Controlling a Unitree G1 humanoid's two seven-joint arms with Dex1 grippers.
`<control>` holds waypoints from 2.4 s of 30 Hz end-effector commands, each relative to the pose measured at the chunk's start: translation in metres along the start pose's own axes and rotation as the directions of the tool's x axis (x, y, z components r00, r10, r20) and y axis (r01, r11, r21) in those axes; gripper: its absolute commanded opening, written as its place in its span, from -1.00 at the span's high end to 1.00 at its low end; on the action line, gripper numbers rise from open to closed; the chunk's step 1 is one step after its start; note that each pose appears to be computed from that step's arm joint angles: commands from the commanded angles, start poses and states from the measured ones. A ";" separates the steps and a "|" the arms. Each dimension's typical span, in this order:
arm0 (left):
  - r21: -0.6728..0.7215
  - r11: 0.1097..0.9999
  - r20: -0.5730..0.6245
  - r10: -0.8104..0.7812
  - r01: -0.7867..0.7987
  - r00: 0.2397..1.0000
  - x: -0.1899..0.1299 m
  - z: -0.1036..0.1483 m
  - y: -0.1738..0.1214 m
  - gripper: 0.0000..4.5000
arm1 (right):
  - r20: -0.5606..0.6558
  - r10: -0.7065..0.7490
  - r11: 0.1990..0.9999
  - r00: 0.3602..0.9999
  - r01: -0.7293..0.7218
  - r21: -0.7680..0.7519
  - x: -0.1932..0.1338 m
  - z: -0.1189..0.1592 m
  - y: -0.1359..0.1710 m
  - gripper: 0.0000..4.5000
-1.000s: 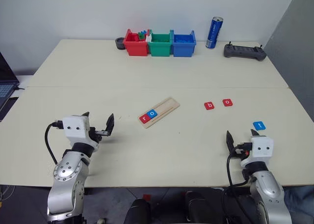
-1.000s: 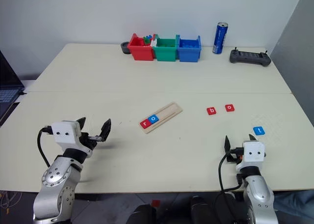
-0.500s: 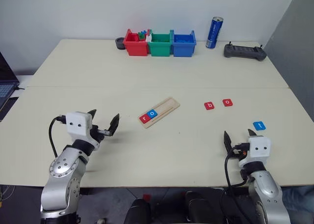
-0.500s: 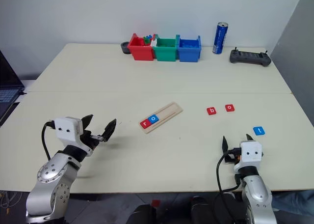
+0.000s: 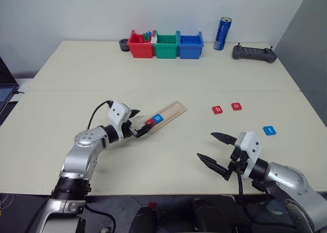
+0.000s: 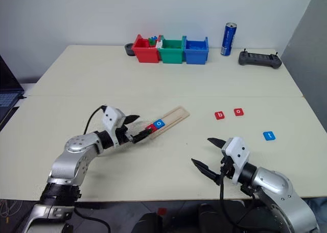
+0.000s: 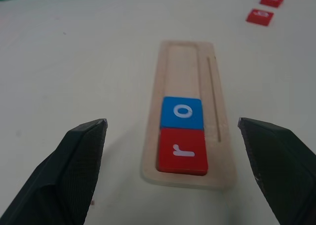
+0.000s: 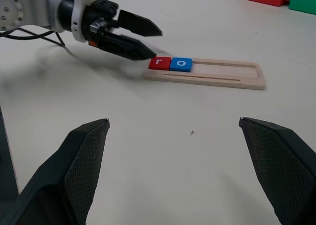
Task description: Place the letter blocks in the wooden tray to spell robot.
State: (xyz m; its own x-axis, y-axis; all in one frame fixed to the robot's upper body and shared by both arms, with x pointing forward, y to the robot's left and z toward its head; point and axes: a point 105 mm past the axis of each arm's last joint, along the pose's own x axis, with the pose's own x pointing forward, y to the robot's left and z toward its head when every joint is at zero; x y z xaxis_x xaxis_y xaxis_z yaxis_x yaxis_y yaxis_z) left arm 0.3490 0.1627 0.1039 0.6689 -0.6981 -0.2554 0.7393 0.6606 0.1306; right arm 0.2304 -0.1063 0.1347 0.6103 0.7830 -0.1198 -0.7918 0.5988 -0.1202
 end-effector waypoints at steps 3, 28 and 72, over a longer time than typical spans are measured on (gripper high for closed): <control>0.068 0.998 -0.019 -0.015 0.016 1.000 0.007 0.006 0.008 -1.00 | 0.036 0.004 1.000 0.999 -0.003 -0.030 0.003 0.008 0.009 -0.99; 0.029 0.991 -0.291 -0.119 0.133 0.949 0.030 -0.028 -0.012 -0.60 | 0.077 0.027 0.999 0.997 -0.024 -0.042 0.011 0.020 0.015 -1.00; 0.312 0.676 -0.337 -0.578 0.668 0.743 -0.011 -0.020 -0.080 -0.98 | -0.276 0.067 0.995 0.959 -0.083 -0.047 -0.042 0.000 -0.007 -1.00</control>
State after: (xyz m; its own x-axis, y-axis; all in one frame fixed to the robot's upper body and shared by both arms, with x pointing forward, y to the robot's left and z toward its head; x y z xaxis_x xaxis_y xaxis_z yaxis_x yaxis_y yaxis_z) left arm 0.2884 0.1242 0.0801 0.0764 -0.8119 -0.5788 0.9715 -0.0700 0.2263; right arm 0.2094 -0.1458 0.1327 0.5365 0.7287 -0.4256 -0.8343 0.5337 -0.1378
